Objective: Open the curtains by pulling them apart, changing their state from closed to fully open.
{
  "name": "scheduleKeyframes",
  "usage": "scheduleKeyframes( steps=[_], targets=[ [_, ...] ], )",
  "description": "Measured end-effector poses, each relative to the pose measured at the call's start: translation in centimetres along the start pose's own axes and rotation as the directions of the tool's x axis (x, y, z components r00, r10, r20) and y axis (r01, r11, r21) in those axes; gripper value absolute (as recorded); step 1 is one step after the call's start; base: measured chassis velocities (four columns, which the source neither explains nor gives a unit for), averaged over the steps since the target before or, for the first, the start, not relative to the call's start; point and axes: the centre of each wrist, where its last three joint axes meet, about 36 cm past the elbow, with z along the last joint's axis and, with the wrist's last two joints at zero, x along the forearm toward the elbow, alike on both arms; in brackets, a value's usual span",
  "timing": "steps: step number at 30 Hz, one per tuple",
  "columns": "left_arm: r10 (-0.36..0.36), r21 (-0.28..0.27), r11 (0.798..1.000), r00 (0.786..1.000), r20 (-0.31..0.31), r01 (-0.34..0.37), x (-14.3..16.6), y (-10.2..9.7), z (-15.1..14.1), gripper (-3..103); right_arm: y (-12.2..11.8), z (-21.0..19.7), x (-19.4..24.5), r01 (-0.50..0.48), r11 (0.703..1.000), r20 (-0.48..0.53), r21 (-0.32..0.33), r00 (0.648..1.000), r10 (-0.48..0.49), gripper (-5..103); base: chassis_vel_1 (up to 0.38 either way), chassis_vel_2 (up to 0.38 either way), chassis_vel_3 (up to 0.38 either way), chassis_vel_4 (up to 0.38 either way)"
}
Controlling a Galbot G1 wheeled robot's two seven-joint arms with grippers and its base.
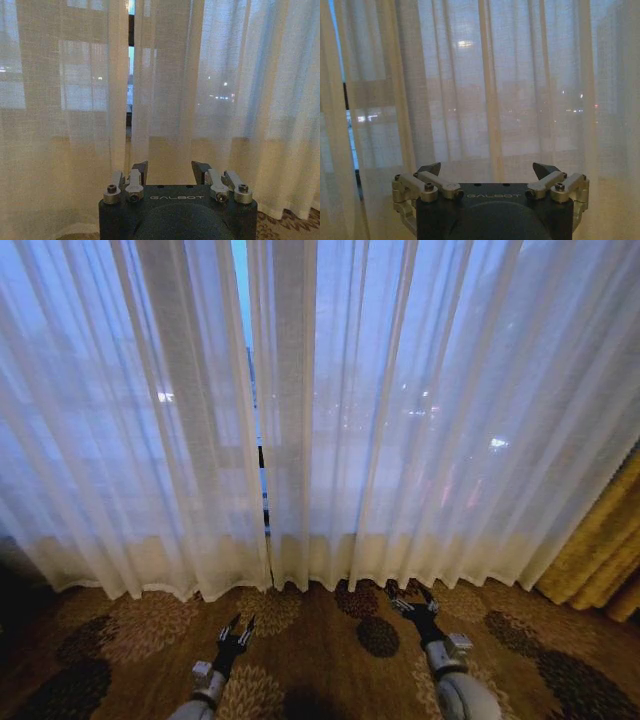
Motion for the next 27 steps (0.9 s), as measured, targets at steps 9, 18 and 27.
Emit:
scheduleKeyframes(
  steps=[9, 18, 27],
  targets=[
    [0.0, 0.0, 1.0, 1.0, 0.0, 0.0, 0.0, 0.0, 0.0, 50, 0.2, -0.13, 0.15, 0.009, 1.0, 0.004, 0.0, 1.0, -0.009, 100, -0.292, 0.287, 0.292, -0.273],
    [0.0, 0.0, 1.0, 1.0, 0.0, 0.0, 0.0, 0.0, 0.0, 50, 0.47, -0.01, 0.25, 0.018, 1.0, 0.008, 0.004, 1.0, -0.018, 100, -0.348, 0.36, 0.335, -0.36],
    [0.0, 0.0, 1.0, 1.0, 0.0, 0.0, -0.01, 0.01, -0.01, 50, 0.62, -0.16, 0.01, 0.036, 0.999, 0.022, 0.014, 0.999, -0.036, 100, -0.255, 0.292, 0.269, -0.275]
  ],
)
